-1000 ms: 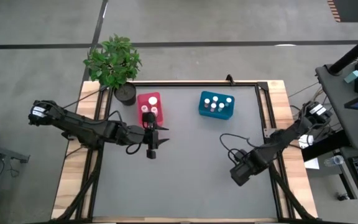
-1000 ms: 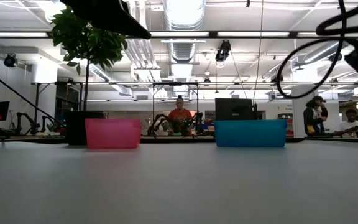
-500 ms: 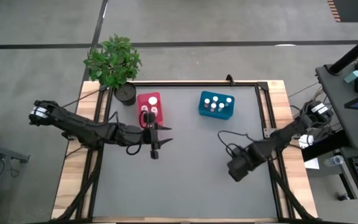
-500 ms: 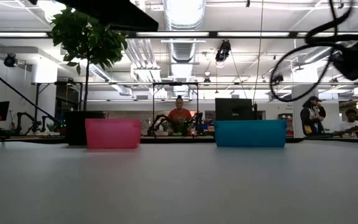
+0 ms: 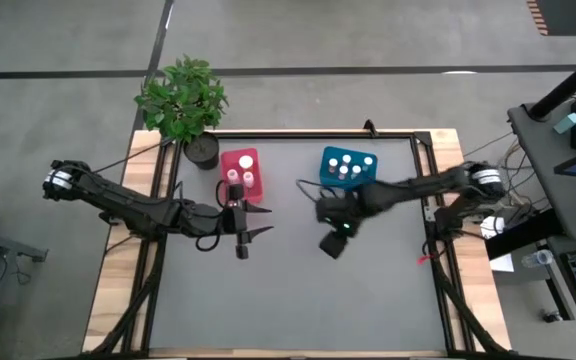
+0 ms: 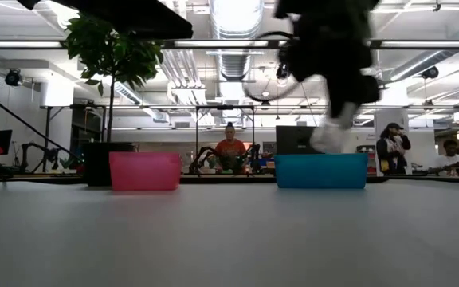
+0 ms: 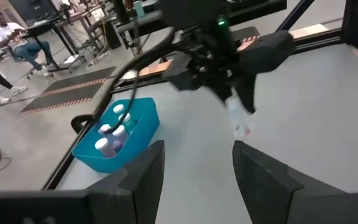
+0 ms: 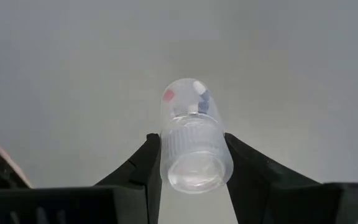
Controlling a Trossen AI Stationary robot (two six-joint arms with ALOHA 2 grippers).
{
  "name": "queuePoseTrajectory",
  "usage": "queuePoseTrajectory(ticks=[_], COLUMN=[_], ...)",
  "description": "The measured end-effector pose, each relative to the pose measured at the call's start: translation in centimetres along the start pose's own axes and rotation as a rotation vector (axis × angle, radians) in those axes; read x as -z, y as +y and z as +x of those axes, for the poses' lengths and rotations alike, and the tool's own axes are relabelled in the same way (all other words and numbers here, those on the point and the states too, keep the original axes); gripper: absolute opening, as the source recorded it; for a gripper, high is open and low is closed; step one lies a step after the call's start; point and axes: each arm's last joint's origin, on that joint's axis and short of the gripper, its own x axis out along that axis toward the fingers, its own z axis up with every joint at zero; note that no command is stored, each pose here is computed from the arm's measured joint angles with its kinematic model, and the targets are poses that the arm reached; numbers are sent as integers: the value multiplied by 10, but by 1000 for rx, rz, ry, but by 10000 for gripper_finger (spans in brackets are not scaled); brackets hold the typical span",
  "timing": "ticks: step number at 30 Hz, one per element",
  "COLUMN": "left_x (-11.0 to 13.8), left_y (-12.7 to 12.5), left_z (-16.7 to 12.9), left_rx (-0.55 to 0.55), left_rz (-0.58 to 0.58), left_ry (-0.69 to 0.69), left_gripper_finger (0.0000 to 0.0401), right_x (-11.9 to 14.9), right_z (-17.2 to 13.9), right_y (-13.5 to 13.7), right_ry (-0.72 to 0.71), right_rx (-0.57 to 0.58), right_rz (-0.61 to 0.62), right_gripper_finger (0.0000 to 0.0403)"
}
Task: Pick and place medicine bottles into bin by pill shape (circle, oval)
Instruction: Put the transparent capsule bottle into the red bin
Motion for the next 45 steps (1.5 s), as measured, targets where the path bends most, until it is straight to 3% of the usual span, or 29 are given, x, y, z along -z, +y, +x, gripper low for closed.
queuePoseTrajectory(ticks=[7,14,22,31,37,45], left_x=[6,7,7,4,3,1], left_y=[6,10,9,10,10,10], left_z=[-14,-23,-22,-22,-22,-22], left_rx=[0,-1,-1,-3,-6,-10], left_rz=[-2,-49,-28,-63,-68,-124], left_ry=[-3,-14,-14,-30,-34,-56], left_gripper_finger=[171,171,171,171,171,171], right_x=[-69,-100,-105,-108,-106,-84], right_z=[11,35,46,62,47,-2], right_y=[5,0,-4,-8,-4,3], right_ry=[-2,35,33,46,9,-143], right_rx=[33,67,119,168,155,217], right_rz=[-223,-294,-314,-318,-330,-385], right_gripper_finger=[124,124,132,258,289,278])
